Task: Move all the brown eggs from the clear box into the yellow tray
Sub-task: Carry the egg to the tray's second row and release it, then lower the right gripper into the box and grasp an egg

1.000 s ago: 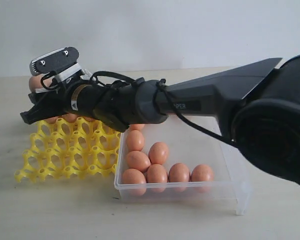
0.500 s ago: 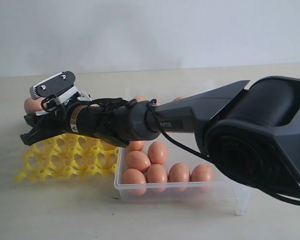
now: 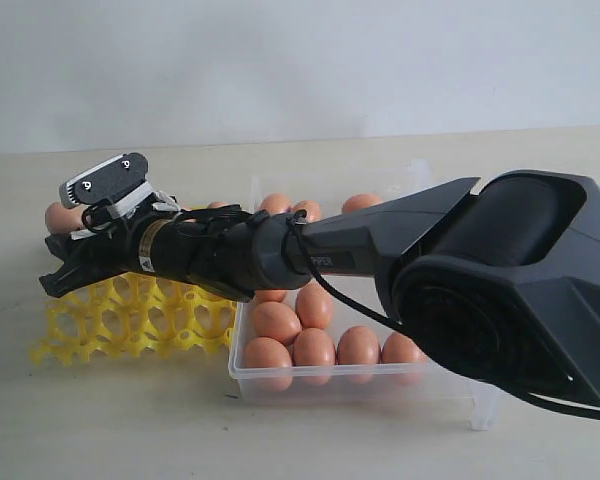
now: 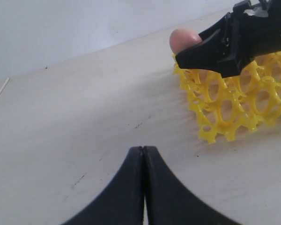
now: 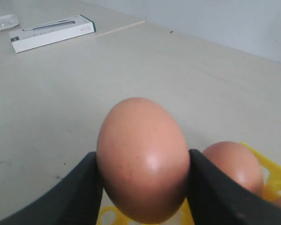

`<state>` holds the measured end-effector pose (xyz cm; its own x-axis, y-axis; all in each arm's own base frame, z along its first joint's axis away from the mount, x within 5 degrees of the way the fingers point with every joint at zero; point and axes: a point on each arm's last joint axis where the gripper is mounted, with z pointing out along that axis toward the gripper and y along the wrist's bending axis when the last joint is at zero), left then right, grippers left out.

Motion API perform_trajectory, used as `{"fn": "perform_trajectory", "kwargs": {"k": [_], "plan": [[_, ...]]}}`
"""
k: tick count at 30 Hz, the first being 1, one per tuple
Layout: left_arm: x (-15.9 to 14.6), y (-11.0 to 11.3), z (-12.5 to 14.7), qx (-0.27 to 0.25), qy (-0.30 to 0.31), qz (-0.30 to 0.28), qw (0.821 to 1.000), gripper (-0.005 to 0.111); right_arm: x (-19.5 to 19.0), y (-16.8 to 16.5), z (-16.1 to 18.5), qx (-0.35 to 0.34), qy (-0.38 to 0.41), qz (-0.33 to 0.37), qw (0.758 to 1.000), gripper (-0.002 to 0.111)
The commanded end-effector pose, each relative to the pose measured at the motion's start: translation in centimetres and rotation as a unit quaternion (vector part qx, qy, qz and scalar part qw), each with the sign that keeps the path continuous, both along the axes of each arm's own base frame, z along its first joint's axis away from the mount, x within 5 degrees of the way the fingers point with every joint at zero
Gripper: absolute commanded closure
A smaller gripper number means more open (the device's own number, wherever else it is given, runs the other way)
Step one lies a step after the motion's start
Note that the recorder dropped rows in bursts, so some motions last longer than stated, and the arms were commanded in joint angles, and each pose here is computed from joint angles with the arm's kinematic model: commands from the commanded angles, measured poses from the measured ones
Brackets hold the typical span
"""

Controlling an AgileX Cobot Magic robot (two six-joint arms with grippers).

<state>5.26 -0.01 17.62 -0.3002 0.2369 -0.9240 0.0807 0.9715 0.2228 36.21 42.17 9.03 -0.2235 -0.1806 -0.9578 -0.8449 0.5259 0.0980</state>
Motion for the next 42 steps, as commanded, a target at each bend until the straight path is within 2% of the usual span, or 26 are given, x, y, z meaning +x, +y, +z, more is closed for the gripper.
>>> {"fn": "perform_trajectory", "kwargs": {"k": [1, 4, 10, 15, 18, 23, 26, 29, 33, 36, 38, 42], "plan": [[0.0, 0.0, 0.2, -0.003, -0.007, 0.000, 1.000, 0.107, 0.1, 0.1, 0.2, -0.002, -0.004, 0.001, 1.000, 0.097], [0.0, 0.0, 0.2, -0.004, -0.007, 0.000, 1.000, 0.107, 0.1, 0.1, 0.1, -0.008, 0.000, -0.003, 1.000, 0.090], [0.0, 0.0, 0.2, -0.003, -0.007, 0.000, 1.000, 0.107, 0.2, -0.1, -0.1, -0.020, 0.007, -0.011, 1.000, 0.064], [0.0, 0.0, 0.2, -0.003, -0.007, 0.000, 1.000, 0.107, 0.2, -0.2, -0.3, -0.029, 0.013, -0.017, 0.999, 0.048], [0.0, 0.0, 0.2, -0.003, -0.007, 0.000, 1.000, 0.107, 0.2, -0.2, -0.2, -0.028, 0.013, -0.018, 0.999, 0.044], [0.0, 0.0, 0.2, -0.003, -0.007, 0.000, 1.000, 0.107, 0.5, -0.5, 0.9, -0.050, 0.024, -0.038, 0.998, 0.045], [0.0, 0.0, 0.2, -0.003, -0.007, 0.000, 1.000, 0.107, 0.7, -1.3, 3.7, -0.089, 0.031, -0.073, 0.993, 0.045], [0.0, 0.0, 0.2, -0.003, -0.007, 0.000, 1.000, 0.107, 0.6, -2.7, 8.4, -0.121, 0.050, -0.123, 0.984, 0.045], [0.0, 0.0, 0.2, -0.003, -0.007, 0.000, 1.000, 0.107, -0.9, -5.2, 15.1, -0.160, 0.093, -0.165, 0.969, 0.045], [0.0, 0.0, 0.2, -0.003, -0.007, 0.000, 1.000, 0.107, -2.4, -7.7, 18.1, -0.226, 0.131, -0.177, 0.949, 0.046], [0.0, 0.0, 0.2, -0.003, -0.007, 0.000, 1.000, 0.107, -3.0, -9.6, 19.1, -0.274, 0.167, -0.192, 0.928, 0.046], [0.0, 0.0, 0.2, -0.003, -0.007, 0.000, 1.000, 0.107, -3.2, -13.1, 18.7, -0.364, 0.248, -0.231, 0.867, 0.046]]}}
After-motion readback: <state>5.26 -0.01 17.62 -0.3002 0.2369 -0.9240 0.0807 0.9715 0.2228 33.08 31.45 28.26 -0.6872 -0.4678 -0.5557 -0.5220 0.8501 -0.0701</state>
